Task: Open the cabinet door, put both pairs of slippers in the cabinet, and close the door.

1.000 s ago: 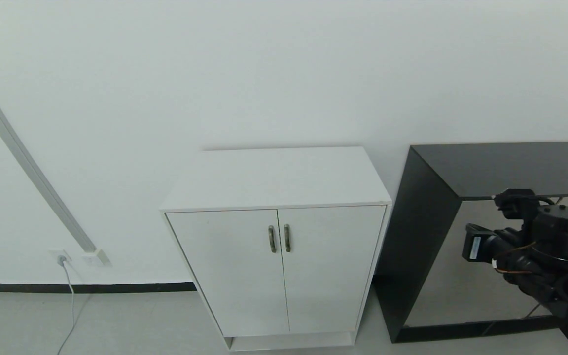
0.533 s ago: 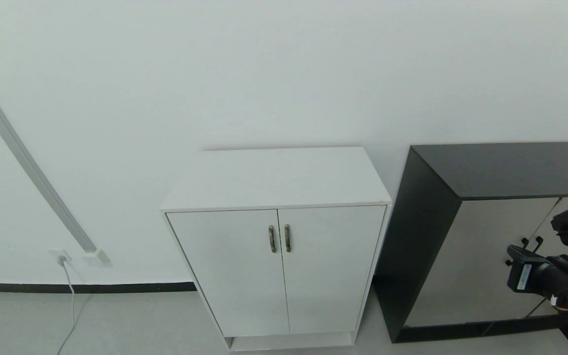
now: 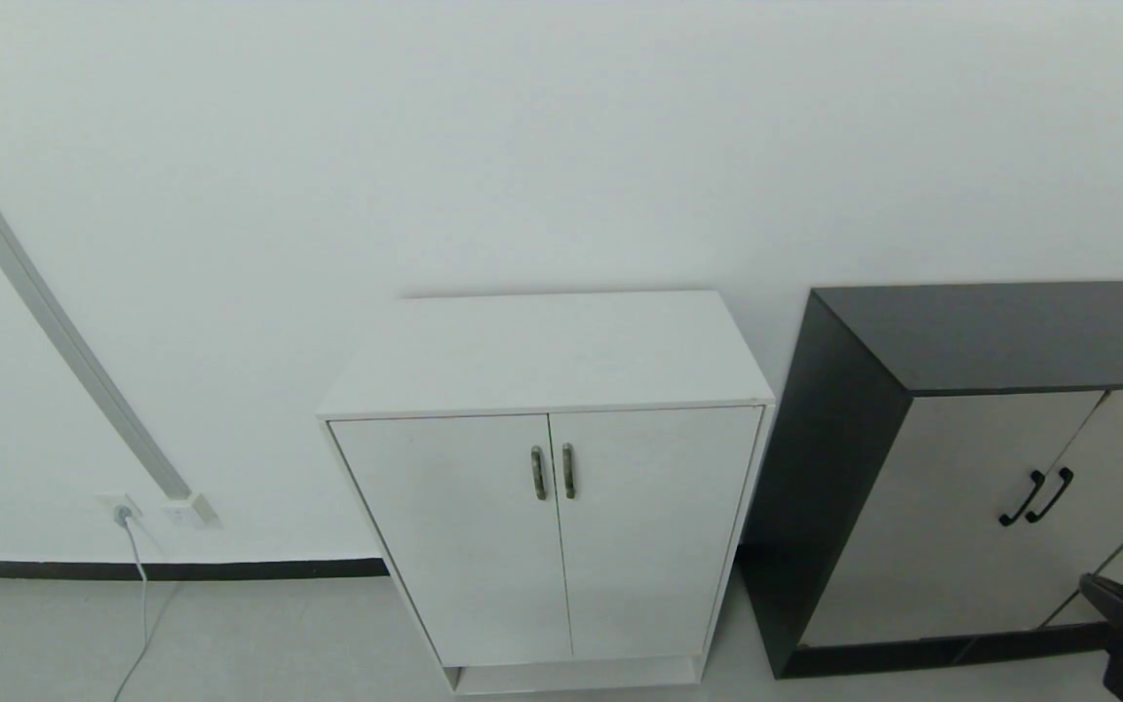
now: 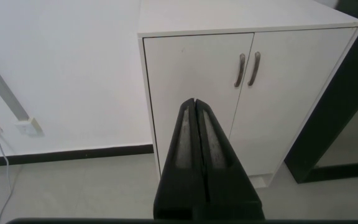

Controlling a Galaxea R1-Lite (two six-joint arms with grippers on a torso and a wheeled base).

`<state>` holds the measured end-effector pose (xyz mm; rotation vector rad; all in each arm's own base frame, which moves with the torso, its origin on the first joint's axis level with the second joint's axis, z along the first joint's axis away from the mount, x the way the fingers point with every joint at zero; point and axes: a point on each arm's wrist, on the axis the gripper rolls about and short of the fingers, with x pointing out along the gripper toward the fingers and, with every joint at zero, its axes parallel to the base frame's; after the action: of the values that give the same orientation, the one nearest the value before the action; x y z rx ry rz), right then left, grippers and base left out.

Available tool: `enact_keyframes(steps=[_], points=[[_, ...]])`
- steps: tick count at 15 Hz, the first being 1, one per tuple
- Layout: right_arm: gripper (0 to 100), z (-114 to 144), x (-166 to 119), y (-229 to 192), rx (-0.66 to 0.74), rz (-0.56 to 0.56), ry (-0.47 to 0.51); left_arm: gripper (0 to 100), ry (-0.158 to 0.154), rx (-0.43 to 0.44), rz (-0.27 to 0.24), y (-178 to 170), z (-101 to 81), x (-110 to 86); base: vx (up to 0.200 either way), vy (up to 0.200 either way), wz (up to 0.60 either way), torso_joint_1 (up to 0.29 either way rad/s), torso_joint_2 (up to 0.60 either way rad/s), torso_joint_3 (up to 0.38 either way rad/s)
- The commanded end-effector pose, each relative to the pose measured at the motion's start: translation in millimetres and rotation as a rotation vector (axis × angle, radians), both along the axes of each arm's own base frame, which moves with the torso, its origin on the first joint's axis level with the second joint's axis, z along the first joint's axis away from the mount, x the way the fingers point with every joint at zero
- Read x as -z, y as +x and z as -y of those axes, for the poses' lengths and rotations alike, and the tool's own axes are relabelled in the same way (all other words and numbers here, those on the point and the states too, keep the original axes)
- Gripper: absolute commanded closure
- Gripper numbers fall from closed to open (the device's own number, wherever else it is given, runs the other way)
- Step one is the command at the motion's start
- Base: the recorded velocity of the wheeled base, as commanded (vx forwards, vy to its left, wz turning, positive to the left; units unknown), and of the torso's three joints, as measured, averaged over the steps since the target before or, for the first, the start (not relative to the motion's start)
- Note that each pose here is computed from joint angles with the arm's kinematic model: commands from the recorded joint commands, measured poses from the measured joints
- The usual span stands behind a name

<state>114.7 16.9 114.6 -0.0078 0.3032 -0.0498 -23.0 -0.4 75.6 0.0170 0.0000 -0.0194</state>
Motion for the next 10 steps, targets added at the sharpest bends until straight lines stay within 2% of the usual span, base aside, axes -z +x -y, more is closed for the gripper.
enact_keyframes(steps=[1,7,10], points=[[100,7,-3,-42,-0.053,0.04,0.022,100,0.0,-0.001,-0.001,0,0.0,0.0,0.0,0.0,0.0,0.0,0.0,0.0],[100,13,25,-89,-0.168,-0.097,0.04,100,0.0,0.001,-0.001,0,0.0,0.0,0.0,0.0,0.0,0.0,0.0,0.0],[100,14,32,-100,-0.235,-0.115,0.055,100,0.0,0.001,-0.001,0,0.0,0.0,0.0,0.0,0.0,0.0,0.0,0.0]])
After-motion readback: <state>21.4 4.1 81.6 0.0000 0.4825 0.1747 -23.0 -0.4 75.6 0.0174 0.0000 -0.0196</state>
